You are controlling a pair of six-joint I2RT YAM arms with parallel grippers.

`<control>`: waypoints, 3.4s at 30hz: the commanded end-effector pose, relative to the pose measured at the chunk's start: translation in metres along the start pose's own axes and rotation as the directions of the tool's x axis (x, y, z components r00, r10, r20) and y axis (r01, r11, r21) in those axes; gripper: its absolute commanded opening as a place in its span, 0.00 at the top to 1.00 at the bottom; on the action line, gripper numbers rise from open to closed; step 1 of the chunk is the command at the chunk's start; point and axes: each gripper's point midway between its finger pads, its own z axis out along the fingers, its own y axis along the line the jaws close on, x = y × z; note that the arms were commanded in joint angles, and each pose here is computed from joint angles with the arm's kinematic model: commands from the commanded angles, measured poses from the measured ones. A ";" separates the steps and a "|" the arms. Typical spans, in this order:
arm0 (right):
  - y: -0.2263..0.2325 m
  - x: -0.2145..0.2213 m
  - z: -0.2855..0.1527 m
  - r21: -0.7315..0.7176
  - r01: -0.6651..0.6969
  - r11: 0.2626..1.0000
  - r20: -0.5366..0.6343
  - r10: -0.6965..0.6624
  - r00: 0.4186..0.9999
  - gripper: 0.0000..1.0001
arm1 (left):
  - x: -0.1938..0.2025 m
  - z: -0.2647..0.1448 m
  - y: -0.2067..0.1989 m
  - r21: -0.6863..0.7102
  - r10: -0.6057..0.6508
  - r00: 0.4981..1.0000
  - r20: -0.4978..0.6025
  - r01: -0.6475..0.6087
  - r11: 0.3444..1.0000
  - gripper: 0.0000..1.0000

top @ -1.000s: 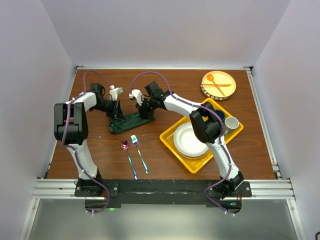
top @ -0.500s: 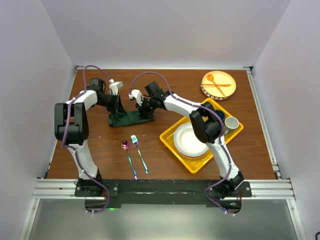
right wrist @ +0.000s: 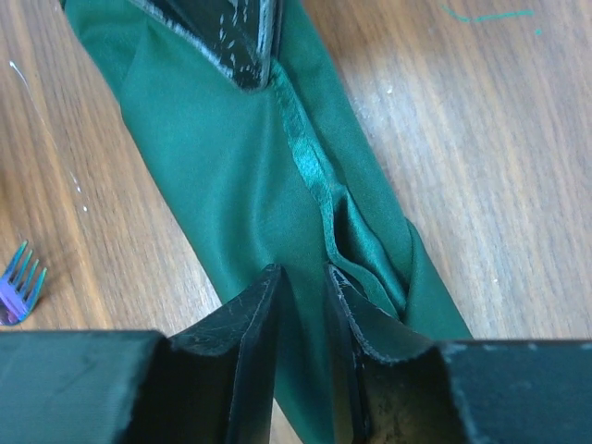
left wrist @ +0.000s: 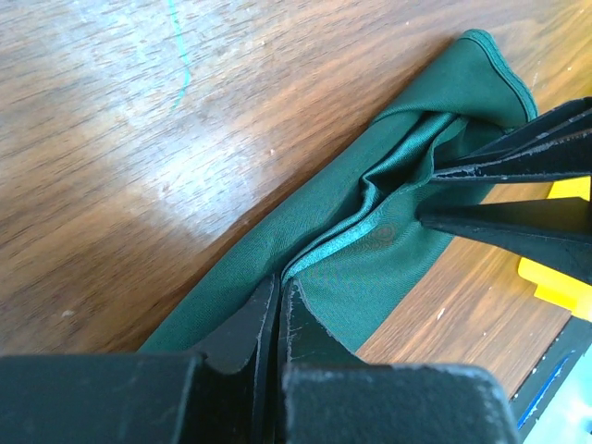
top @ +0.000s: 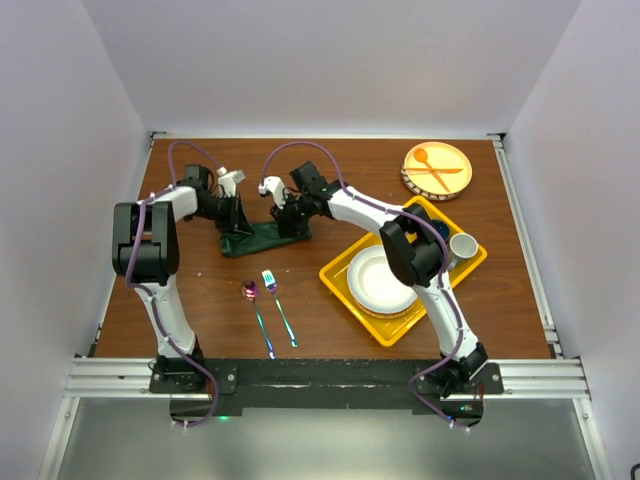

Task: Fold the napkin into a case and place the utensils inside
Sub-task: Stuff the top corner of the smaller-rectangle-folded napkin at the center of the board, then pick up the smaller rectangle-folded napkin from the center of the board, then pass from the left arm to the right

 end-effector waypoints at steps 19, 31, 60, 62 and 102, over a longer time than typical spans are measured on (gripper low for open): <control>-0.016 0.010 0.012 0.065 0.080 0.995 -0.019 -0.079 0.997 0.80 | -0.046 -0.037 -0.035 0.169 0.073 0.974 0.215 -0.110 0.979 0.59; -0.017 0.010 0.011 0.062 0.092 0.994 -0.012 -0.092 0.996 0.81 | -0.053 -0.030 -0.022 0.201 0.357 0.911 0.207 -0.397 0.896 0.37; -0.021 0.007 0.013 0.060 0.127 0.990 -0.008 -0.127 0.992 0.80 | -0.011 0.026 -0.020 0.406 0.244 0.969 0.020 -0.231 0.884 0.71; -0.021 0.007 0.013 0.061 0.128 0.990 -0.008 -0.128 0.992 0.80 | -0.012 0.027 -0.020 0.408 0.236 0.971 0.025 -0.226 0.885 0.76; -0.044 -0.128 -0.095 -0.084 0.226 0.971 0.423 -0.170 0.890 0.18 | -0.082 -0.057 -0.060 -0.072 0.907 0.358 0.221 -0.922 0.381 1.00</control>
